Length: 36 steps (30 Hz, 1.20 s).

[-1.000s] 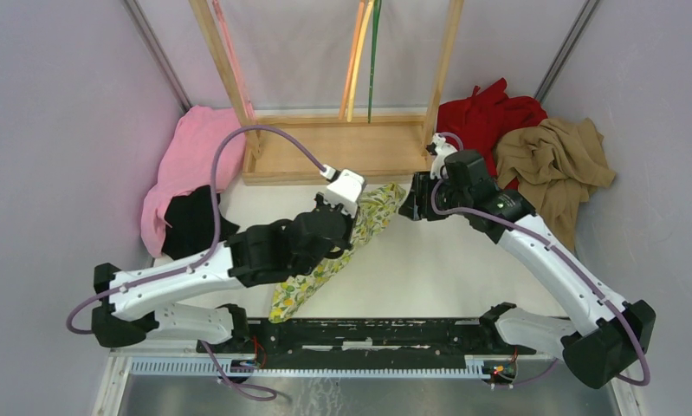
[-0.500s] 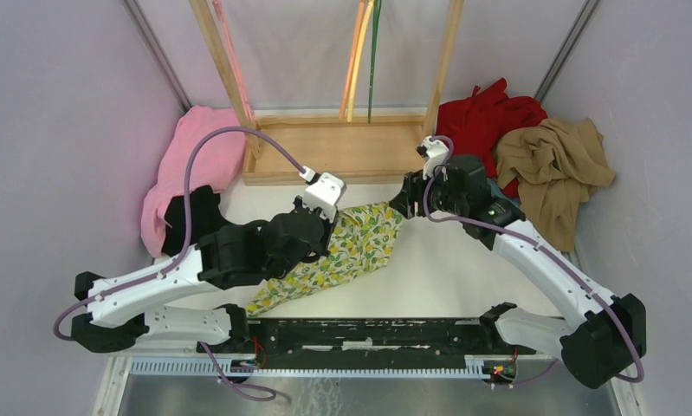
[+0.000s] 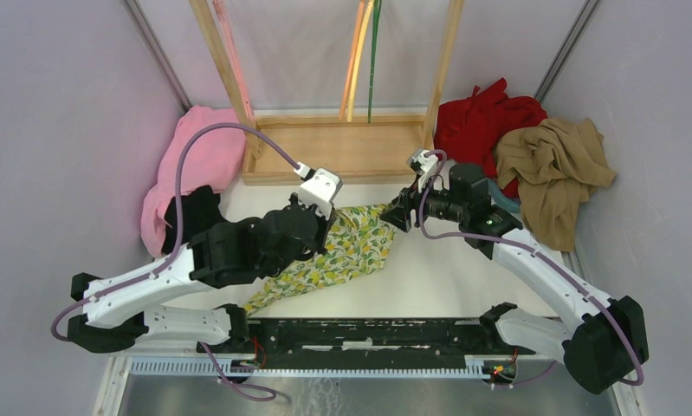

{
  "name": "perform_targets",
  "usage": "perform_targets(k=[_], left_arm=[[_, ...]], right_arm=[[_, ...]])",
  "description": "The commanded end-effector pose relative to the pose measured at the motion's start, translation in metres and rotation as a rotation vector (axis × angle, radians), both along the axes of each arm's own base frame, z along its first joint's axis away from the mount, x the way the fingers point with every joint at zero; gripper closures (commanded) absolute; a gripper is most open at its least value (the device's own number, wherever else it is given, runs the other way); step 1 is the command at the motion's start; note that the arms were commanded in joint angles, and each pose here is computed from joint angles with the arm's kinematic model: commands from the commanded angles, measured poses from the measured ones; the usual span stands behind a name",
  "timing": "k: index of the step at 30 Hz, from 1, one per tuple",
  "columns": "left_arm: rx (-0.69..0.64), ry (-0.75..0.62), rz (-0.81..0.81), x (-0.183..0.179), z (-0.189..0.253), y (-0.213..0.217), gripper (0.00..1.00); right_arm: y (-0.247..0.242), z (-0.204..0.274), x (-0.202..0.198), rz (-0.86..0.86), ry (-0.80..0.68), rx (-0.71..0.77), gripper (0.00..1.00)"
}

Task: Place the skirt on the hanger
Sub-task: Flatten out the skirt at the center of the board.

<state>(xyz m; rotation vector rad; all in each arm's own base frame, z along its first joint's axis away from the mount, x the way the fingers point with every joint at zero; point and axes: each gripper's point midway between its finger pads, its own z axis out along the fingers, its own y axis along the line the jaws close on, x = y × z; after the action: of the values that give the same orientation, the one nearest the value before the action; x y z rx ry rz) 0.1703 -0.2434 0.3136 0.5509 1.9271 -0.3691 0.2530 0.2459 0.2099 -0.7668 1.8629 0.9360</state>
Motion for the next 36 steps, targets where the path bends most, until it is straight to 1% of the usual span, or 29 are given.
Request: perform_targets(k=[1,4,10,17,28,30,32,36], left_arm=[[-0.110,-0.021,0.006,0.000,0.035,0.001,0.93],[-0.111,-0.019,0.001,-0.001,0.038,0.002,0.93],[-0.119,-0.024,0.006,-0.002,0.045,0.008,0.93],[-0.128,-0.036,0.018,-0.002,0.052,0.015,0.92],[-0.145,-0.054,0.017,-0.002,0.066,0.020,0.92],[-0.144,-0.055,0.020,-0.002,0.067,0.021,0.92],[-0.140,-0.057,0.025,-0.001,0.066,0.022,0.92],[-0.136,-0.060,0.031,-0.001,0.066,0.024,0.92]], right_arm=[[0.005,0.028,0.013,0.016,-0.148,0.039,0.37],[0.003,0.034,0.018,-0.007,-0.179,0.035,0.38],[0.010,0.053,0.006,0.071,-0.238,0.091,0.36],[0.011,0.076,0.000,0.089,-0.305,0.140,0.36],[0.032,0.077,-0.008,0.235,-0.233,0.181,0.38],[0.035,0.076,-0.008,0.259,-0.220,0.183,0.40],[0.038,0.075,-0.010,0.284,-0.203,0.182,0.45],[0.044,0.077,-0.017,0.330,-0.190,0.190,0.61]])
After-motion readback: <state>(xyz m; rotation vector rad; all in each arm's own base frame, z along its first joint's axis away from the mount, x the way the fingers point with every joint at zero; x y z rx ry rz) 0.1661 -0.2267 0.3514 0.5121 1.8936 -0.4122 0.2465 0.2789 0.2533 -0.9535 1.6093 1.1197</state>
